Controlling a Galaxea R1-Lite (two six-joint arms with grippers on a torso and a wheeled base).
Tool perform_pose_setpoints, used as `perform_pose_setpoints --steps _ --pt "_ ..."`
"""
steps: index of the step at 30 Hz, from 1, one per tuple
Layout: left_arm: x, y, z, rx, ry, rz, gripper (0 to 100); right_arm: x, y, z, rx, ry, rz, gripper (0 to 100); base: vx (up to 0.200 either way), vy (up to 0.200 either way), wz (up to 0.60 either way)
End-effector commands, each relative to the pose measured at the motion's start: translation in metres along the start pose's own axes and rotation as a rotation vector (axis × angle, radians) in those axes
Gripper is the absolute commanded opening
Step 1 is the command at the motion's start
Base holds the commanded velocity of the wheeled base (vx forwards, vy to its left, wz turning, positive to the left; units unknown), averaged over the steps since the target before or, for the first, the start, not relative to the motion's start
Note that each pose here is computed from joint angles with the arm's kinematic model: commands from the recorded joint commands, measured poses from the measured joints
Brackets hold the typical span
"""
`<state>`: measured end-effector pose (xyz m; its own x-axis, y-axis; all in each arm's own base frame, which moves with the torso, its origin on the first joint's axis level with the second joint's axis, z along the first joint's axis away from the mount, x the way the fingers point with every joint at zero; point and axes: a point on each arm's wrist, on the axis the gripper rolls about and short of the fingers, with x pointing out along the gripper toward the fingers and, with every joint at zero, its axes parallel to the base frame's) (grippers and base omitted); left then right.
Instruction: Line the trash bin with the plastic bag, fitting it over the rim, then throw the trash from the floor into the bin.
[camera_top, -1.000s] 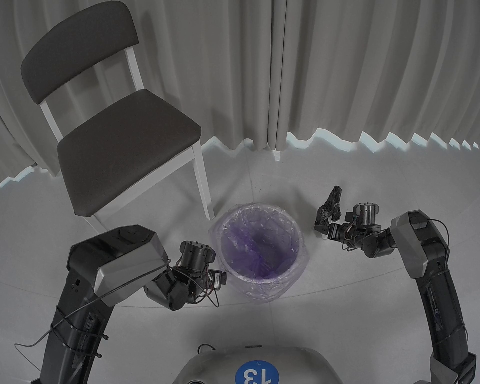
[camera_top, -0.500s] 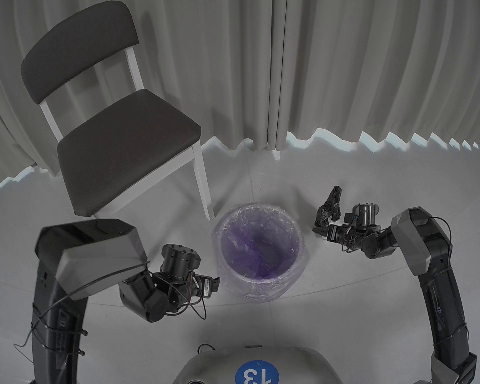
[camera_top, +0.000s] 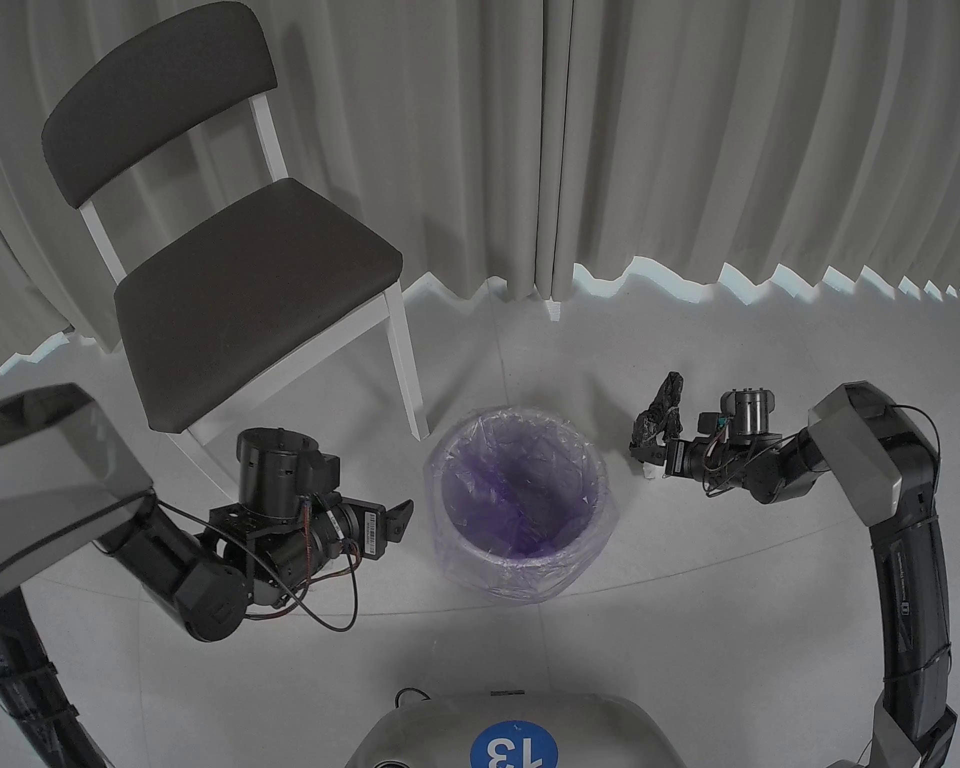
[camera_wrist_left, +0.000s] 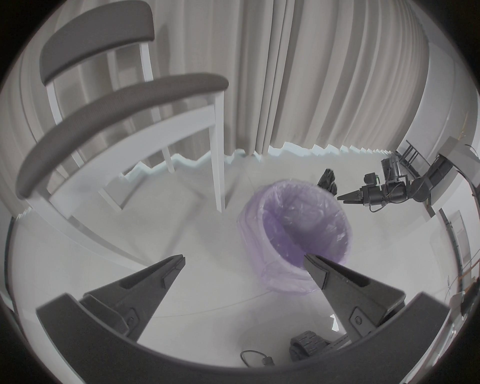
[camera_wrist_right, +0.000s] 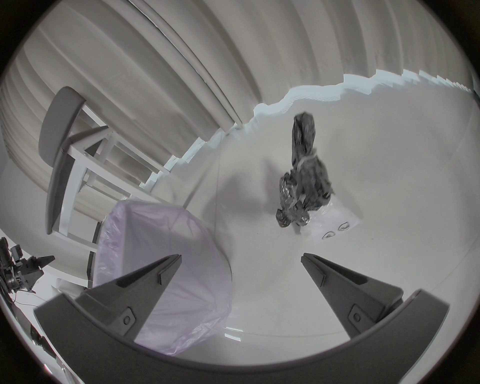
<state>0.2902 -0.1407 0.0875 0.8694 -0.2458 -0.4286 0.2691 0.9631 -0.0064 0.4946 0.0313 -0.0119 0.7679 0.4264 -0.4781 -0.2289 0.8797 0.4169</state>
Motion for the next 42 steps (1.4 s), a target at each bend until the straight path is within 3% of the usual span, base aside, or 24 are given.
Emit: perform_pose_setpoints --steps 1,7,14,16,18,22,24,27,31,36,42 --pt "-0.051 -0.003 0.033 -0.015 -0.152 -0.037 100 -0.077 0.017 0.060 -0.062 -0.136 -0.021 100 0.000 0.000 0.00" --pt "-0.077 -0.009 0.037 -0.021 -0.193 0.023 100 -0.152 0.032 0.094 -0.126 -0.252 -0.058 100 0.000 0.000 0.00" --pt "-0.079 -0.016 0.026 -0.038 -0.174 0.020 100 -0.195 0.054 0.100 -0.225 -0.300 -0.083 100 0.000 0.000 0.00" --pt "-0.079 -0.017 0.026 -0.039 -0.174 0.019 100 -0.195 0.054 0.100 -0.228 -0.299 -0.084 100 0.000 0.000 0.00" --pt "-0.076 -0.027 0.027 -0.108 -0.199 -0.010 100 -0.196 0.054 0.095 -0.256 -0.291 -0.124 100 0.000 0.000 0.00" --pt "-0.079 -0.031 0.031 -0.154 -0.319 -0.020 100 -0.189 0.049 0.097 -0.249 -0.290 -0.147 100 0.000 0.000 0.00" --pt "-0.084 -0.029 0.027 -0.143 -0.350 -0.027 100 -0.188 0.045 0.099 -0.244 -0.294 -0.155 100 0.000 0.000 0.00" --pt "-0.089 -0.030 0.017 -0.096 -0.328 -0.035 100 -0.188 0.043 0.100 -0.241 -0.295 -0.158 100 0.000 0.000 0.00" --pt "-0.090 -0.029 0.014 -0.123 -0.324 -0.039 100 -0.184 0.041 0.097 -0.237 -0.285 -0.159 100 0.000 0.000 0.00" --pt "-0.097 -0.029 0.020 -0.192 -0.433 -0.083 100 -0.183 0.039 0.096 -0.234 -0.281 -0.161 100 0.000 0.000 0.00" --pt "-0.100 -0.026 0.002 -0.172 -0.463 -0.134 100 -0.183 0.035 0.096 -0.232 -0.279 -0.168 100 0.100 0.000 0.00"
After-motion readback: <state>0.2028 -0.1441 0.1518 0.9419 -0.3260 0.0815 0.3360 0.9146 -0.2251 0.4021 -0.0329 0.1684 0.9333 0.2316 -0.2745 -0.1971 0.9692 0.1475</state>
